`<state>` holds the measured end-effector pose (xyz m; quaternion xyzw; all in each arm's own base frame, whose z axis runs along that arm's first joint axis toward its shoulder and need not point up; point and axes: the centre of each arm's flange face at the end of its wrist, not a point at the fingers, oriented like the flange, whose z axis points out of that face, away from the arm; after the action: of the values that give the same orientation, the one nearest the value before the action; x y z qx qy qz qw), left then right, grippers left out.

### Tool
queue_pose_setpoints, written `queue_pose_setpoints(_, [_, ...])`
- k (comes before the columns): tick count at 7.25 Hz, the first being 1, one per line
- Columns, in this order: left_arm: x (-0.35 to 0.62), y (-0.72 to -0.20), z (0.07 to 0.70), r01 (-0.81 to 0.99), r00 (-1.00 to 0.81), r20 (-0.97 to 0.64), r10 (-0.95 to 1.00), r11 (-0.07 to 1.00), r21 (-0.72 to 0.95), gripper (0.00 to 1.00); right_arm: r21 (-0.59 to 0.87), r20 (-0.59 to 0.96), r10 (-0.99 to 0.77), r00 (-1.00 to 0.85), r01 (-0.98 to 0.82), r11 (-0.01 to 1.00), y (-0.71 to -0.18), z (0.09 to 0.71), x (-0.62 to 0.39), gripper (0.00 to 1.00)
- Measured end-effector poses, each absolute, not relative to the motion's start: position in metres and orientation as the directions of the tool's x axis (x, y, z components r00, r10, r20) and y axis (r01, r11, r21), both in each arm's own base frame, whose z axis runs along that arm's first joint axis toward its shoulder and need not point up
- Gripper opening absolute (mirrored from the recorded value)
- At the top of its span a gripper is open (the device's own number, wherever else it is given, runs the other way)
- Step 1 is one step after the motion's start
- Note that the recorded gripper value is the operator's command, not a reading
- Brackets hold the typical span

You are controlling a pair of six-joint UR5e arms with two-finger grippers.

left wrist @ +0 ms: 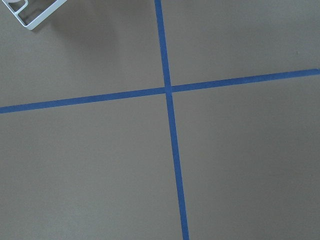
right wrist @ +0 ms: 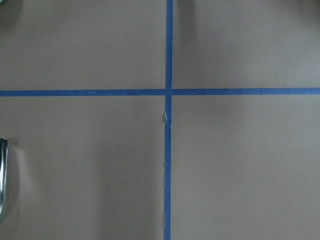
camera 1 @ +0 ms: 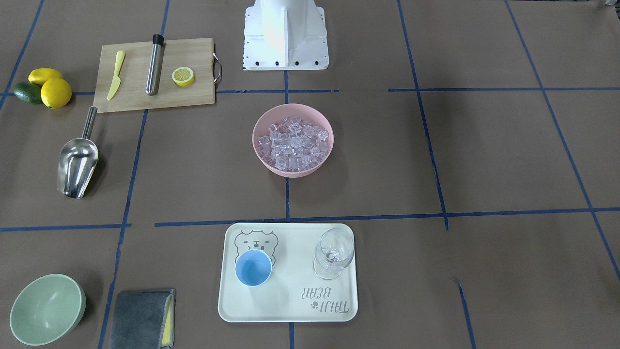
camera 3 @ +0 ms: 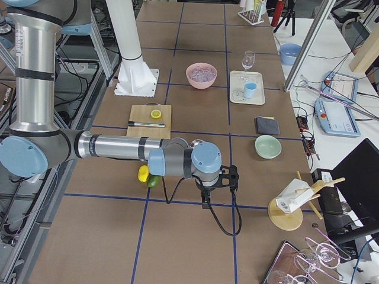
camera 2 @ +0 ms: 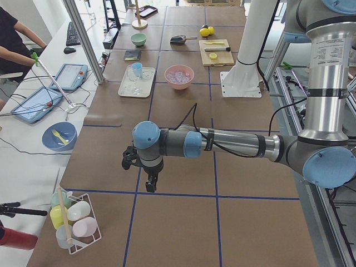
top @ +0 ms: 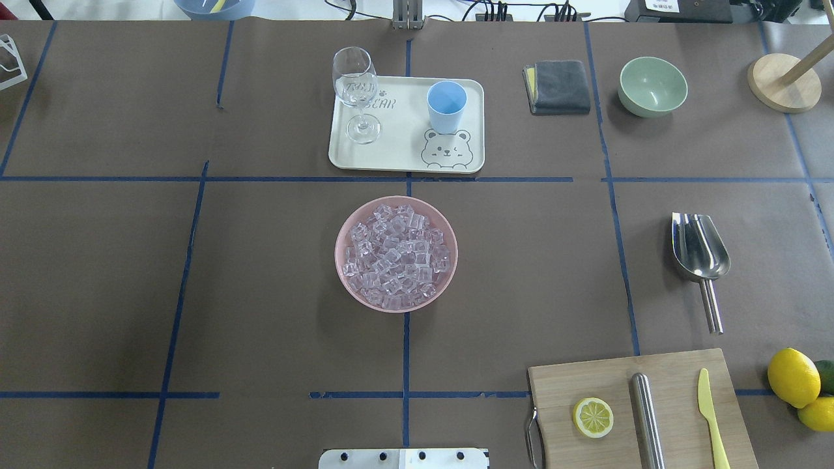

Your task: Put ice in cup with scoop

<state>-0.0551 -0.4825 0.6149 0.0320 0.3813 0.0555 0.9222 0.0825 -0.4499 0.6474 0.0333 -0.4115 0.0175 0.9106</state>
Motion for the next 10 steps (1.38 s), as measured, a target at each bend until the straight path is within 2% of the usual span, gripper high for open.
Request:
queue_pose_setpoints(3, [-0.055, -0.486, 0.607, -0.077, 0.702, -0.691, 0.173, 0.983, 0.167, 1.00, 0.058, 0.752, -0.004, 0.660, -0.060, 0.996, -0.454, 0.641, 0.082, 1.00])
queue_pose_setpoints(6, [-0.048, -0.499, 0.576, -0.084, 0.694, -0.627, 0.353, 0.905, 0.416, 1.00, 0.081, 0.756, -0.013, 0.655, -0.073, 0.994, -0.460, 0.620, 0.081, 1.00])
queue_pose_setpoints(8, [0.001, -0.515, 0.544, -0.148, 0.646, -0.560, 0.519, 0.805, 0.575, 1.00, 0.126, 0.759, -0.053, 0.649, -0.066, 0.990, -0.461, 0.588, 0.072, 1.00])
queue_pose_setpoints(10, [0.080, -0.540, 0.491, -0.179, 0.571, -0.560, 0.601, 0.756, 0.630, 1.00, 0.131, 0.772, -0.073, 0.631, -0.046, 0.990, -0.451, 0.587, 0.058, 1.00])
